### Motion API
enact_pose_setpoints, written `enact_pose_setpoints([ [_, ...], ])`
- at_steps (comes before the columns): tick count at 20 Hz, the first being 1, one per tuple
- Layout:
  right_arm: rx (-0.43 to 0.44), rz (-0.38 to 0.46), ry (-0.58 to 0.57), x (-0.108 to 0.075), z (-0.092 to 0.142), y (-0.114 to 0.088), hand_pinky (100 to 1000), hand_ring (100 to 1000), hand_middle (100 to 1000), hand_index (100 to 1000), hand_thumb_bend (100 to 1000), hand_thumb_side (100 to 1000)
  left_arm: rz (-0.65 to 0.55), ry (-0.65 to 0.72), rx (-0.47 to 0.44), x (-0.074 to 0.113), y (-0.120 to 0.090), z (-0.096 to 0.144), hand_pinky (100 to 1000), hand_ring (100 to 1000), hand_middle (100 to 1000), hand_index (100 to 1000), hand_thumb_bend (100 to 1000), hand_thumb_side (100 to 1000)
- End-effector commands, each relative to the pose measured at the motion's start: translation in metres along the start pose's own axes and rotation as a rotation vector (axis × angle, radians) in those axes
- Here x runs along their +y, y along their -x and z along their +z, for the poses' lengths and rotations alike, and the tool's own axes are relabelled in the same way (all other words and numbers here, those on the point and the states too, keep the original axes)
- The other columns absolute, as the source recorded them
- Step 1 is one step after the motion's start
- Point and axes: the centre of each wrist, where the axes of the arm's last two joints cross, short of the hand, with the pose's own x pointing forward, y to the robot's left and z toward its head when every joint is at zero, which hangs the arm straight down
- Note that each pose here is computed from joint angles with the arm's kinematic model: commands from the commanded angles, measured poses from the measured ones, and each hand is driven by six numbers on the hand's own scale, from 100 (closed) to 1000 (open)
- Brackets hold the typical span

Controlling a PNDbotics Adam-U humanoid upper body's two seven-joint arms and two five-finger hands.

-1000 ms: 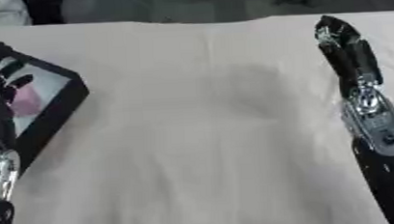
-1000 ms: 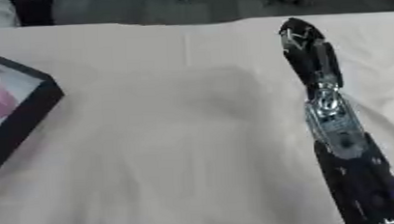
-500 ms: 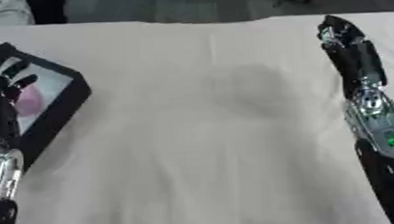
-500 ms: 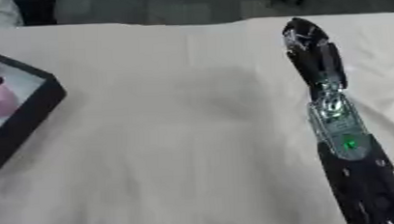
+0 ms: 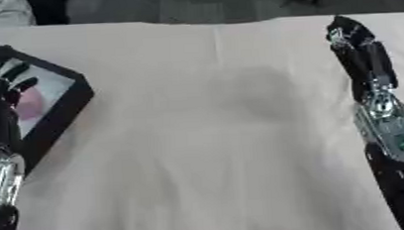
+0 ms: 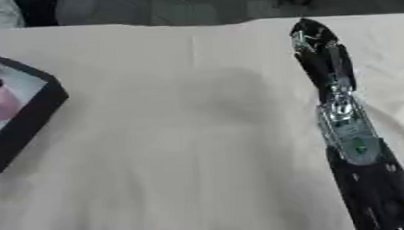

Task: Pick up the objects with one hand, pass them to the other hand, and then place them into the box on the other side of the table.

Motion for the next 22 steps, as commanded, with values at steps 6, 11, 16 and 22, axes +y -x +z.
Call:
enact_pose_setpoints([
  [6,-0.031,0.005,0.007,-0.0039,-0.0071,-0.0083,865,822,747,840,100,661,0.001,0.003,-0.028,0.0004,-0.0082,-0.0030,781,818,855,849,176,809],
  [11,-0.031,0.004,0.010,-0.0035,-0.0074,-0.0086,864,822,756,840,100,652,0.000,0.004,-0.030,0.0004,-0.0087,-0.0032,781,819,856,849,175,809],
  [16,-0.032,0.004,0.011,-0.0035,-0.0074,-0.0086,864,822,758,841,100,650,-0.001,0.003,-0.031,0.0006,-0.0091,-0.0032,780,819,856,849,175,809],
  [22,-0.032,0.004,0.010,-0.0035,-0.0074,-0.0085,864,826,758,841,100,651,-0.001,0.003,-0.032,0.0003,-0.0094,-0.0033,780,826,857,849,175,808],
])
